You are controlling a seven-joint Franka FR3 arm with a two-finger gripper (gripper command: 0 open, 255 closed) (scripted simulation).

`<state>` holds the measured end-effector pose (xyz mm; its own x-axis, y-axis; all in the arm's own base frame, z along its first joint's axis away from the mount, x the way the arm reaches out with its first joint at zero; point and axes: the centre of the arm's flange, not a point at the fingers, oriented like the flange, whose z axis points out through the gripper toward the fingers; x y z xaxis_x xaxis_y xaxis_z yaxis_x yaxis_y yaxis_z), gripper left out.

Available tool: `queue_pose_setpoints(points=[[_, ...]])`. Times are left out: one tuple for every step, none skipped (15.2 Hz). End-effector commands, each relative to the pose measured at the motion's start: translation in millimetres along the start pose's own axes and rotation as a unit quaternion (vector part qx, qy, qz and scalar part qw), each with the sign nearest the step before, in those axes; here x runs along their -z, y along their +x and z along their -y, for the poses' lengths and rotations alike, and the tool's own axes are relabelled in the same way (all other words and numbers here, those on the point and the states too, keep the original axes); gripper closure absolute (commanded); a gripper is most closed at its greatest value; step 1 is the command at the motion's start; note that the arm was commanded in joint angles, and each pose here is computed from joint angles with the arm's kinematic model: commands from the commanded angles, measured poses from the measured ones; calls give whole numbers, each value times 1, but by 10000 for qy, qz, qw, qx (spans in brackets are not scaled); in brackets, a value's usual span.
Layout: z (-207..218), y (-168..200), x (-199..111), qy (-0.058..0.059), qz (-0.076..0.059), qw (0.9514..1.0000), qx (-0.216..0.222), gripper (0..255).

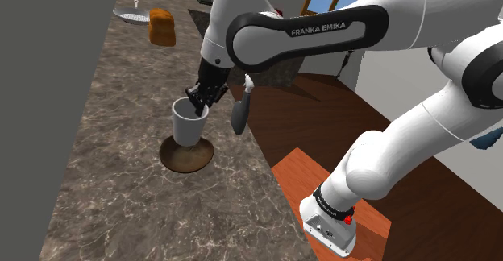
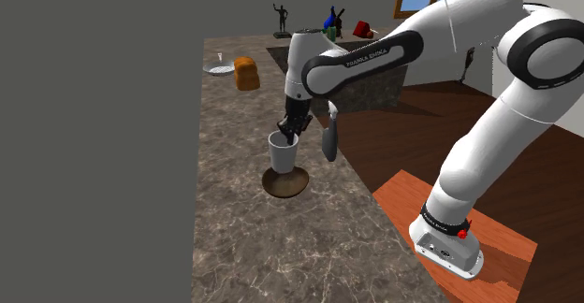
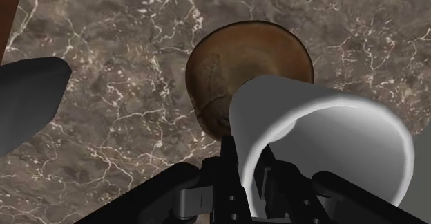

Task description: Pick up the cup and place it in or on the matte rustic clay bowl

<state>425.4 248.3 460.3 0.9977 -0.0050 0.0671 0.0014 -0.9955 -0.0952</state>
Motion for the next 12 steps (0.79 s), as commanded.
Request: queue_pose_setpoints(points=[[-1, -1, -11, 1, -5, 10000, 0, 255], [-2, -1, -16, 1, -5, 10000, 0, 255], [-2, -2, -21, 1, -5, 10000, 0, 255], [-3, -2, -26, 1, -5, 10000, 0, 255], [-3, -2, -32, 1, -5, 10000, 0, 255], [-4, -3, -37, 1, -5, 10000, 0, 255], [-4, -3, -42, 1, -5, 10000, 0, 255], [-5, -3, -43, 1, -5, 10000, 0, 255], [-5, -3, -43, 1, -5, 10000, 0, 255], [-5, -3, -43, 1, -5, 10000, 0, 255], [-5, -3, -43, 1, -5, 10000, 0, 255], [-5, -3, -43, 1, -5, 10000, 0, 255]])
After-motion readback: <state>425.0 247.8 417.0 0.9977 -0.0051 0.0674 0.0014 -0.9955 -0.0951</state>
